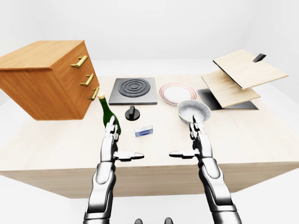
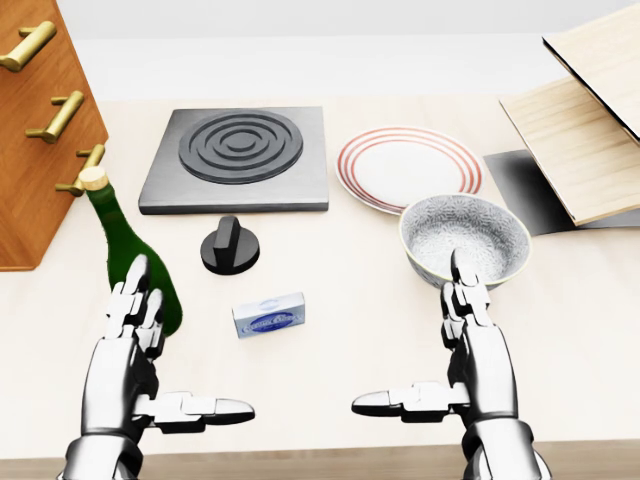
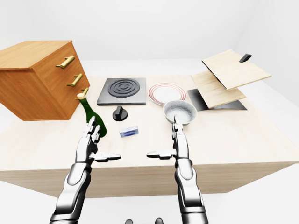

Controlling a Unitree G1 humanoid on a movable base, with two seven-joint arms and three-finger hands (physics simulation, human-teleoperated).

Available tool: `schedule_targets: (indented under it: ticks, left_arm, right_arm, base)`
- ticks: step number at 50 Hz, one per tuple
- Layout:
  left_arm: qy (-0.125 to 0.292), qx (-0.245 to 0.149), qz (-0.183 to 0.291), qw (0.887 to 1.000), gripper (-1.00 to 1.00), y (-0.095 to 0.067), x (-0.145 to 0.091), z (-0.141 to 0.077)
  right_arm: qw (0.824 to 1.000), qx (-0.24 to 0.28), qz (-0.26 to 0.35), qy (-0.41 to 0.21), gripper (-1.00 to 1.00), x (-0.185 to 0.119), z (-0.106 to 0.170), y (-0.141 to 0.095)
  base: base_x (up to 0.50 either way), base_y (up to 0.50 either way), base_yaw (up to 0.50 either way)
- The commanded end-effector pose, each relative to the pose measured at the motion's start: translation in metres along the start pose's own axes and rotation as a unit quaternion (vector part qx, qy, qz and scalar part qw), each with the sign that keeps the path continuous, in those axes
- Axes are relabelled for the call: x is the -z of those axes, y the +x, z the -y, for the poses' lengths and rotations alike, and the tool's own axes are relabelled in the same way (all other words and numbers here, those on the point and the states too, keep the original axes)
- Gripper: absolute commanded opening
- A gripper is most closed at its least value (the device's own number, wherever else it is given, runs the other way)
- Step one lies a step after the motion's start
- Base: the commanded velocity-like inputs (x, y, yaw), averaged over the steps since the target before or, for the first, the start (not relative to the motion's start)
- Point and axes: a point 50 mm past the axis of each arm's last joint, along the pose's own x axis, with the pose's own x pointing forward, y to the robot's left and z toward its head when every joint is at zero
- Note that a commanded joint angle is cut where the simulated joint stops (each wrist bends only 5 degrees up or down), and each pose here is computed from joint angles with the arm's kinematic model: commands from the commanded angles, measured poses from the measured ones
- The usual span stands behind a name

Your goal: Pick up the cream cheese and put it in the bowl.

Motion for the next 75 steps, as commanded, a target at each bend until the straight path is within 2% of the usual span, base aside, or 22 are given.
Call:
schedule_targets:
  ticks: [1, 17, 25, 42, 45, 48, 49, 51, 53, 56, 60, 67, 69, 75]
  left_arm:
    - [0.007, -0.002, 0.006, 1.0, 1.0, -0.004, -0.006, -0.007]
    - [0.02, 0.004, 0.005, 1.0, 1.0, -0.003, -0.011, -0.001]
    - [0.025, 0.004, 0.007, 1.0, 1.0, -0.006, -0.014, -0.002]
    - [0.027, 0.006, 0.005, 1.0, 1.0, -0.001, -0.013, -0.003]
    - [0.032, 0.005, 0.03, 0.999, 1.0, 0.002, -0.025, -0.003]
    - [0.048, 0.003, 0.079, 0.996, 1.0, 0.006, -0.049, -0.003]
    - [0.041, 0.006, 0.107, 0.993, 1.0, 0.005, -0.062, -0.002]
    - [0.045, 0.006, 0.122, 0.992, 1.0, 0.004, -0.069, -0.001]
    - [0.041, 0.011, 0.17, 0.984, 1.0, 0.003, -0.091, -0.001]
    - [0.044, 0.008, 0.214, 0.976, 1.0, 0.004, -0.112, -0.003]
    - [0.055, 0.0, 0.244, 0.968, 1.0, 0.006, -0.128, -0.005]
    - [0.061, -0.006, 0.227, 0.972, 1.0, 0.009, -0.12, -0.006]
    - [0.061, -0.007, 0.214, 0.975, 1.0, 0.011, -0.114, -0.007]
    - [0.061, -0.009, 0.179, 0.982, 1.0, 0.015, -0.099, -0.009]
  right_arm:
    - [1.0, 0.009, -0.006, -0.005, 1.0, -0.002, 0.007, 0.001]
    - [1.0, 0.003, -0.008, -0.012, 1.0, -0.007, 0.006, 0.001]
    - [1.0, 0.002, -0.015, -0.015, 1.0, -0.004, 0.005, 0.001]
    - [1.0, 0.011, -0.001, -0.021, 1.0, -0.01, 0.008, 0.001]
    - [0.999, 0.012, 0.028, -0.027, 1.0, -0.024, 0.007, 0.004]
    - [0.996, 0.014, 0.087, -0.029, 1.0, -0.053, 0.006, 0.009]
    - [0.993, 0.022, 0.114, -0.036, 1.0, -0.066, 0.006, 0.01]
    - [0.989, 0.026, 0.135, -0.045, 1.0, -0.075, 0.005, 0.009]
    - [0.983, 0.02, 0.182, -0.033, 1.0, -0.098, 0.003, 0.007]
    - [0.979, 0.01, 0.199, -0.037, 1.0, -0.106, -0.002, 0.008]
    - [0.977, -0.003, 0.212, -0.036, 1.0, -0.112, -0.006, 0.009]
    - [0.976, -0.008, 0.216, -0.041, 1.0, -0.113, -0.008, 0.006]
    - [0.977, -0.009, 0.206, -0.057, 1.0, -0.109, -0.01, 0.007]
    - [0.98, -0.012, 0.193, -0.051, 1.0, -0.102, -0.01, 0.006]
  base:
    - [0.0, 0.0, 0.0]
    - [0.0, -0.01, 0.0]
    - [0.0, -0.44, 0.0]
    - [0.0, -0.44, 0.0]
    - [0.0, -0.08, 0.0]
    - [0.0, 0.0, 0.0]
    - [0.0, 0.0, 0.0]
    - [0.0, 0.0, 0.0]
    - [0.0, 0.0, 0.0]
    - [0.0, 0.0, 0.0]
    - [0.0, 0.0, 0.0]
    - [0.0, 0.0, 0.0]
    - [0.0, 0.0, 0.0]
    - [0.25, 0.0, 0.0]
